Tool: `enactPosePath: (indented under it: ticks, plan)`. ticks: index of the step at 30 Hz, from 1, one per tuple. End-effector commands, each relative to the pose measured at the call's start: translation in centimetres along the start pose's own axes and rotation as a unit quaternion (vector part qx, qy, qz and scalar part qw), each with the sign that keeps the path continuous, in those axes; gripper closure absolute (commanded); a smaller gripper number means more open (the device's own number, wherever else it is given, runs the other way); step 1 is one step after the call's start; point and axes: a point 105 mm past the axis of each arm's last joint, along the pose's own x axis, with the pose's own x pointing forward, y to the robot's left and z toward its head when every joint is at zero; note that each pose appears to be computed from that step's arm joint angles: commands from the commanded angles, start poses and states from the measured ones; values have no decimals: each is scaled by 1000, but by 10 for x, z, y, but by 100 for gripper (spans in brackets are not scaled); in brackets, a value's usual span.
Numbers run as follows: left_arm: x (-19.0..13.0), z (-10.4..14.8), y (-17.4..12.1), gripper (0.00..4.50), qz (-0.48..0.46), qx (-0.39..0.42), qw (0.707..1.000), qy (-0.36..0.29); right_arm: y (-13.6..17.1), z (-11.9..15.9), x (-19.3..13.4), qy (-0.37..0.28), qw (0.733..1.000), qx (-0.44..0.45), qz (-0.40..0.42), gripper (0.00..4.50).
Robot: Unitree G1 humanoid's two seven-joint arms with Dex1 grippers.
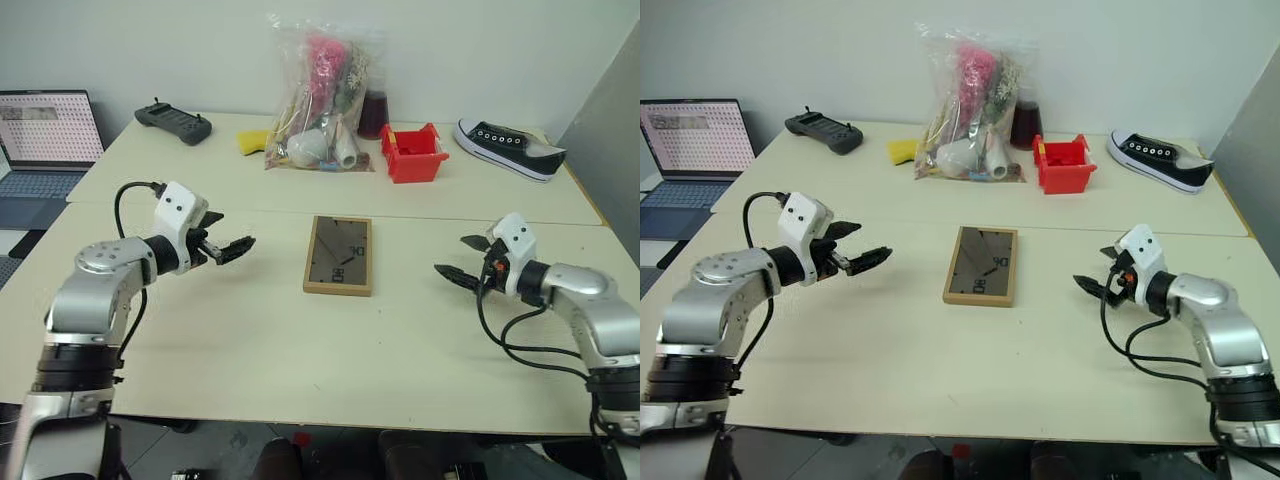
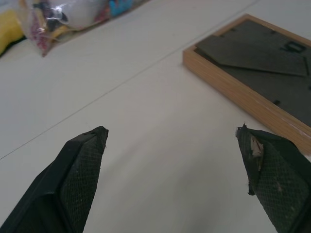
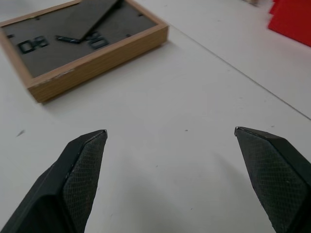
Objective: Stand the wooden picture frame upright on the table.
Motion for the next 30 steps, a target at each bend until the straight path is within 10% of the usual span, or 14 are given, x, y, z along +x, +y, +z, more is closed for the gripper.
enactPosePath:
  ticks: [1, 11, 16, 30]
  plan:
    - [-1, 16, 0, 0, -25, 37, 999, -8, -5, 17, -5, -10, 999, -12, 30, 4]
    - [24, 15, 6, 0, -14, 33, 999, -14, -18, 24, 21, -15, 1000, -20, 4, 4]
    - [50, 11, 17, 110, 50, 8, 998, -28, -18, 32, 55, -33, 999, -20, -34, 0]
    - [129, 4, -24, 413, 69, -18, 997, -20, -22, 15, 132, -16, 990, -11, -140, 324]
